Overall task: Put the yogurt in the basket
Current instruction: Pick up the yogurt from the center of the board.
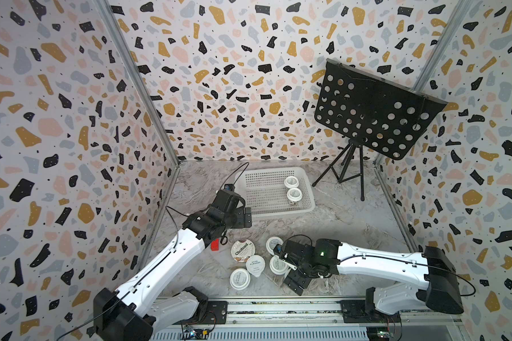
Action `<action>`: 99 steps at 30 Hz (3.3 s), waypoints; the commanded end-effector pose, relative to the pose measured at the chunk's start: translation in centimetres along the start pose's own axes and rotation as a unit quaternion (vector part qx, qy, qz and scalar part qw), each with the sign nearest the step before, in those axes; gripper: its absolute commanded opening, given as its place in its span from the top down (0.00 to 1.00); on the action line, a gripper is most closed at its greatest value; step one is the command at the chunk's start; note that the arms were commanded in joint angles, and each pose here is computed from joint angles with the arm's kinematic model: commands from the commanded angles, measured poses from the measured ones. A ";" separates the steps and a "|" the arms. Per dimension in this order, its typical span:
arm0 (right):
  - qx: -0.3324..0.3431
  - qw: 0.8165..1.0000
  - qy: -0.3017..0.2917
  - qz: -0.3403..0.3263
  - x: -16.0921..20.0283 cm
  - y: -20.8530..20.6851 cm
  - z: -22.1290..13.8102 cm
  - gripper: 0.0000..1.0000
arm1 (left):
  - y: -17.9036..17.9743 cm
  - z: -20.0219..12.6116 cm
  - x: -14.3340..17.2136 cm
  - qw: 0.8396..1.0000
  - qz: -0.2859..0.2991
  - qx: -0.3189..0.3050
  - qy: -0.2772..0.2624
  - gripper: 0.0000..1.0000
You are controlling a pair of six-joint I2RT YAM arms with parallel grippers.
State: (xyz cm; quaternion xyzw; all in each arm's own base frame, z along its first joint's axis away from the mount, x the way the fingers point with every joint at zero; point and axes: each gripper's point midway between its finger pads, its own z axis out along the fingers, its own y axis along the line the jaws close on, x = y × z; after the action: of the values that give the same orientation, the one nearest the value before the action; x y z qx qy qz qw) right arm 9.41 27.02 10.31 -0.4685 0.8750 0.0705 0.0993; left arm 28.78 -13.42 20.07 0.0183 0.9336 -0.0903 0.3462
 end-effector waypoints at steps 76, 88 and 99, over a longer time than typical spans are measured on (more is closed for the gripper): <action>0.055 0.984 -0.011 0.171 1.6 -6.2 1.0 0.00 | 0.1 0.2 0.4 1.000 -0.007 0.004 0.003 0.00; 0.051 0.984 0.007 0.170 2.5 -5.9 2.9 0.05 | 0.1 0.4 0.5 1.000 -0.008 0.001 0.007 0.00; 0.046 0.984 0.010 0.172 2.8 -5.7 3.2 0.13 | 0.0 0.7 0.5 1.000 -0.007 -0.001 0.010 0.00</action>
State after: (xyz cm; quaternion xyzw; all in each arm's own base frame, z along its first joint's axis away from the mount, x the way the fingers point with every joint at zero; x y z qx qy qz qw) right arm 13.28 22.63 6.64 -0.3055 0.9455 0.0456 0.1030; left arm 28.67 -13.54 19.32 0.0169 0.9377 -0.0907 0.3351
